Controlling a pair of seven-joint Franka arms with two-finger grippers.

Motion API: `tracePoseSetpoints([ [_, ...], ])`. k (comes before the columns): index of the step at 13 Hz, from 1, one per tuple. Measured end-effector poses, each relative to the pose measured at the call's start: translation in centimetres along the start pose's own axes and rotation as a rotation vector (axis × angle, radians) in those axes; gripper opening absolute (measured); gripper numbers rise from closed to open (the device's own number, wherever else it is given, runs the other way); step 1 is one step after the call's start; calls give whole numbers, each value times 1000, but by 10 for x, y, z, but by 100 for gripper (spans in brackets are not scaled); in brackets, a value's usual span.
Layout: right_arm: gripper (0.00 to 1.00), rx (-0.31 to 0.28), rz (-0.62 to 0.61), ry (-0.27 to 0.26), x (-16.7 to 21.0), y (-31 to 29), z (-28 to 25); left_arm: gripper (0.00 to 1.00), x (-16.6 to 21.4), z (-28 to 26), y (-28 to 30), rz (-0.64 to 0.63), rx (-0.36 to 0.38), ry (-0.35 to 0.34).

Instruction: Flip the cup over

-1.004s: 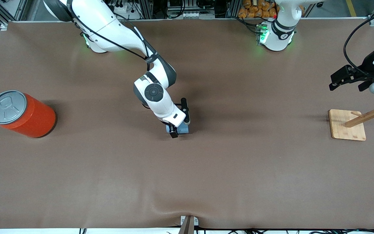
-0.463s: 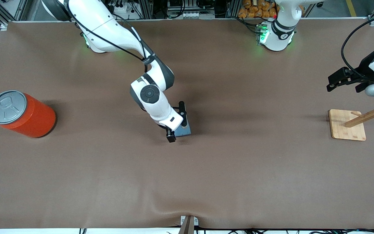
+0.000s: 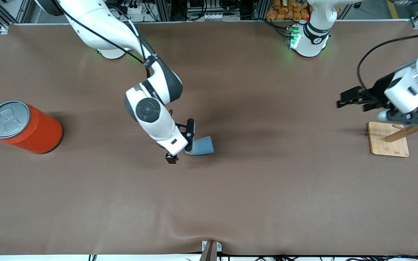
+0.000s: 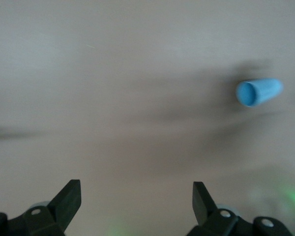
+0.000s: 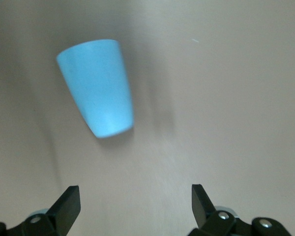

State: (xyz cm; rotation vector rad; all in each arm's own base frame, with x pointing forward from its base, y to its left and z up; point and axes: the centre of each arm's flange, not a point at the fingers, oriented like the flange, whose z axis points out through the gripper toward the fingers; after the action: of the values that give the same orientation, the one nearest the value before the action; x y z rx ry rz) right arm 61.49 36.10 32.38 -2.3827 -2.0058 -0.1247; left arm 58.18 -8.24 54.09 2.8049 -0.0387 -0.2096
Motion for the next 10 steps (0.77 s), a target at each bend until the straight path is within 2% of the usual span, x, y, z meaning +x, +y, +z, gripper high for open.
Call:
tracePoseSetpoints([
  [2, 100, -3, 195, -9, -32, 23, -33, 100, 24, 36, 0, -36, -149, -42],
  [3, 100, -4, 282, -15, -52, 34, -49, 100, 34, 53, 3, -47, -198, -55],
  [6, 100, -45, 514, -1, -123, 71, -109, 100, 54, 98, 23, -73, -302, -82],
  [8, 100, -60, 622, -27, -179, 83, -155, 100, 68, 129, 25, -116, -405, -93],
  [10, 100, -48, 722, -60, -236, 82, -203, 100, 76, 161, 34, -134, -444, -92],
])
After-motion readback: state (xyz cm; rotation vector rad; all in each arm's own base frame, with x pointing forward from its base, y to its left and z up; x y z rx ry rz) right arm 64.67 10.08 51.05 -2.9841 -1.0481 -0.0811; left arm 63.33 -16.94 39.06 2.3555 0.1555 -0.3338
